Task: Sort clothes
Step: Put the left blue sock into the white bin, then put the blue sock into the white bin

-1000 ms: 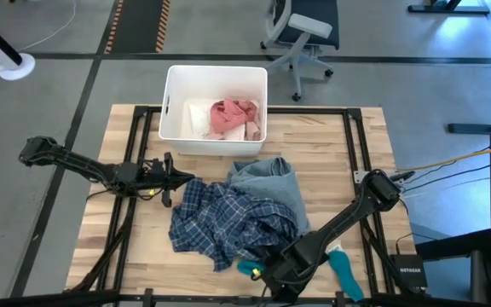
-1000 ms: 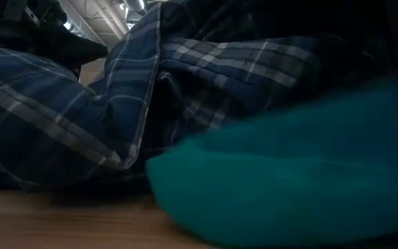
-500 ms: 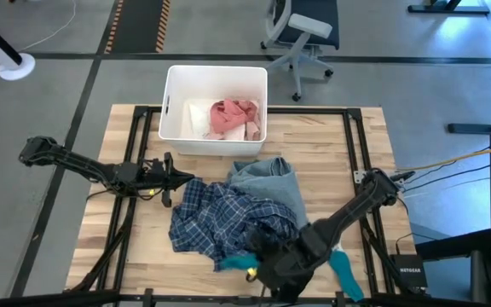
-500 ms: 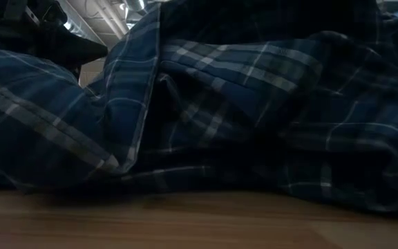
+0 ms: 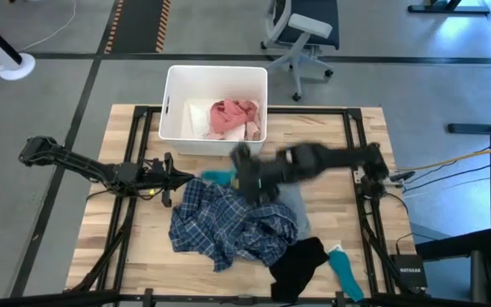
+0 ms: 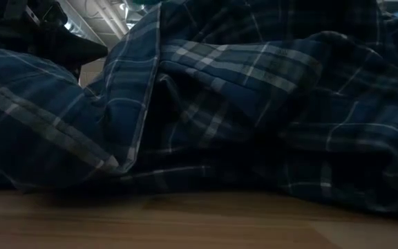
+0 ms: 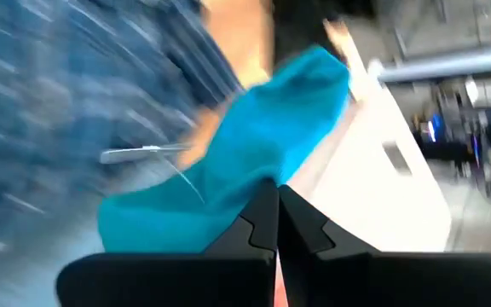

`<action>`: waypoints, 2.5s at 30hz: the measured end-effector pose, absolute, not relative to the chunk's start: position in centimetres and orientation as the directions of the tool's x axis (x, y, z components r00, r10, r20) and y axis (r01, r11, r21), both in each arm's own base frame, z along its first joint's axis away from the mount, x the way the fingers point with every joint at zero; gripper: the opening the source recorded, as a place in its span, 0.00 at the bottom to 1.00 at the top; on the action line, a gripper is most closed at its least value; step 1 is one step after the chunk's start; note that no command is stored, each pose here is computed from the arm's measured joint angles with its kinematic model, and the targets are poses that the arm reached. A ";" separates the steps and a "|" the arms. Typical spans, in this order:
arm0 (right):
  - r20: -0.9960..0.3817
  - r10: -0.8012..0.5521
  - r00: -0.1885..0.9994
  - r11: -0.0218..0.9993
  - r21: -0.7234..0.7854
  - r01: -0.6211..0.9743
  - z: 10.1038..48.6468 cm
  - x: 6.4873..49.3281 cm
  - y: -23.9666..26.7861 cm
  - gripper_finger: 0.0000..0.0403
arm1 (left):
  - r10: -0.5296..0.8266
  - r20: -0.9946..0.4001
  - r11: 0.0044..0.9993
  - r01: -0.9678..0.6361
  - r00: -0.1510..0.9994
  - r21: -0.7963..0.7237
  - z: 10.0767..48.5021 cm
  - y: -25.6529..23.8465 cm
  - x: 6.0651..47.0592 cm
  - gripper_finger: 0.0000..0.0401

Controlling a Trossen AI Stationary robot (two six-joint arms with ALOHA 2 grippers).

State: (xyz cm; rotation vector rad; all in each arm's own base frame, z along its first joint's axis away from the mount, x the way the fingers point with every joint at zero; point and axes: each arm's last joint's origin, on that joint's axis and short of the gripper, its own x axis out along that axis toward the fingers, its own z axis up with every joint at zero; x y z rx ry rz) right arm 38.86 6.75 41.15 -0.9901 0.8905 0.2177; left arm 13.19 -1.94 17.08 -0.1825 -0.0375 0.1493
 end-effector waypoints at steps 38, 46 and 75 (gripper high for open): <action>-0.613 -0.438 0.658 0.804 -0.595 -0.018 42.4 39.0 -13.1 0.47 | 0.156 0.026 0.978 -0.151 0.987 -0.142 17.1 -1.9 13.2 0.00; -0.631 -0.381 0.676 0.799 -0.593 -0.104 45.3 36.0 -9.6 0.64 | 0.156 0.025 0.979 -0.151 0.987 -0.140 17.1 -1.9 13.2 0.00; -0.931 -0.206 0.301 0.936 -0.277 -0.216 34.0 21.1 21.8 0.64 | 0.157 0.027 0.975 -0.151 0.987 -0.165 17.1 -1.9 13.2 0.00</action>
